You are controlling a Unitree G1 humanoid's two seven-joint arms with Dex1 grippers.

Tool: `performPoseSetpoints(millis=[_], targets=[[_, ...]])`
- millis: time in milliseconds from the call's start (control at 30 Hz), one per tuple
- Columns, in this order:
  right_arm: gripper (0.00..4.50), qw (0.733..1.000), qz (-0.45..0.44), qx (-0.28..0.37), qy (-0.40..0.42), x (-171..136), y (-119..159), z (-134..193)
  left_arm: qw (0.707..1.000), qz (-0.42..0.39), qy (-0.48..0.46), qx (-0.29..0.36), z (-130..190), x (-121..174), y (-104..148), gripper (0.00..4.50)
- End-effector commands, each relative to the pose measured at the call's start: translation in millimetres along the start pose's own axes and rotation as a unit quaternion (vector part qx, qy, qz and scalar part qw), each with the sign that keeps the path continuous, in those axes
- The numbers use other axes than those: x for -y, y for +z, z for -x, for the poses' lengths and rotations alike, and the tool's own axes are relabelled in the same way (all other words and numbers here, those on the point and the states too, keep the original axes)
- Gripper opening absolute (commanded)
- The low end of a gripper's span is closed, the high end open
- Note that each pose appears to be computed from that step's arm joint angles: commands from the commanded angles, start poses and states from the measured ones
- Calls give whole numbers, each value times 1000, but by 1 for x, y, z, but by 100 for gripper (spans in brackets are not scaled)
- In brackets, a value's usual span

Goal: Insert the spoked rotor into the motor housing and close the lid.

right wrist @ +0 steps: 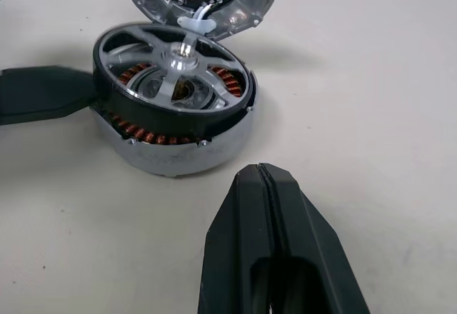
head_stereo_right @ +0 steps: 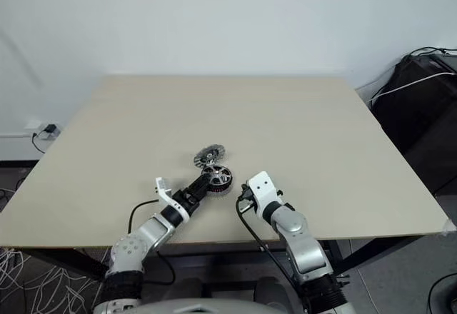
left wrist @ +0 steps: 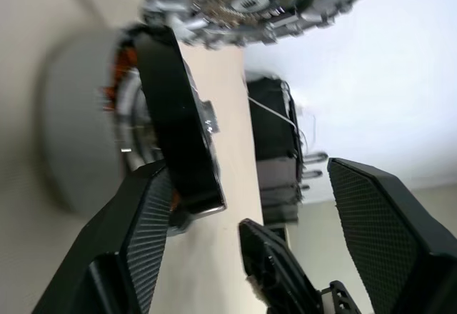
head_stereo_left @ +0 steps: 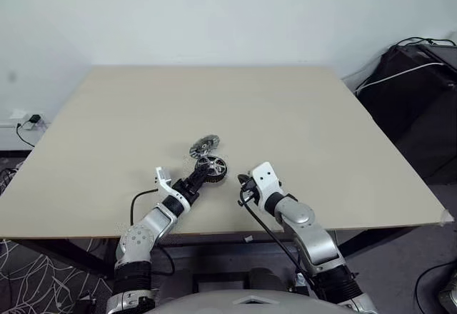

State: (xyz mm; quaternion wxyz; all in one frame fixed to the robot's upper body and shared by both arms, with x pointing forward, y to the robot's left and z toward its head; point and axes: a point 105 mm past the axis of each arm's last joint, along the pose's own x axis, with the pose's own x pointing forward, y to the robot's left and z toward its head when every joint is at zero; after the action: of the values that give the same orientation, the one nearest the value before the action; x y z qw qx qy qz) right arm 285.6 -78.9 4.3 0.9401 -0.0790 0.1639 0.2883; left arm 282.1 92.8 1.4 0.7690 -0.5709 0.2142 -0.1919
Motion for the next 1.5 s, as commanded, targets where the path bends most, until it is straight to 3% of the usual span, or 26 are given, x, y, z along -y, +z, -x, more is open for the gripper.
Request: performPoseSetpoints(millis=[33, 433, 967, 1133, 1367, 1500], targets=[[0, 999, 7, 32, -6, 3, 18, 1, 999, -14, -29, 21, 5, 19, 10, 362], [0, 999, 5, 37, 3, -1, 21, -4, 999, -27, -7, 42, 27, 18, 14, 362], [0, 999, 5, 39, -1, 1, 21, -3, 995, -102, -3, -8, 2, 19, -5, 362], [0, 999, 4, 36, -4, 3, 19, -2, 994, -94, -37, 35, 13, 25, 8, 362], [0, 999, 5, 36, -1, 2, 20, -3, 996, -11, -21, 85, 27, 12, 17, 362], [0, 999, 6, 35, 2, 1, 20, -3, 992, -77, 9, 95, 29, 4, 19, 362]])
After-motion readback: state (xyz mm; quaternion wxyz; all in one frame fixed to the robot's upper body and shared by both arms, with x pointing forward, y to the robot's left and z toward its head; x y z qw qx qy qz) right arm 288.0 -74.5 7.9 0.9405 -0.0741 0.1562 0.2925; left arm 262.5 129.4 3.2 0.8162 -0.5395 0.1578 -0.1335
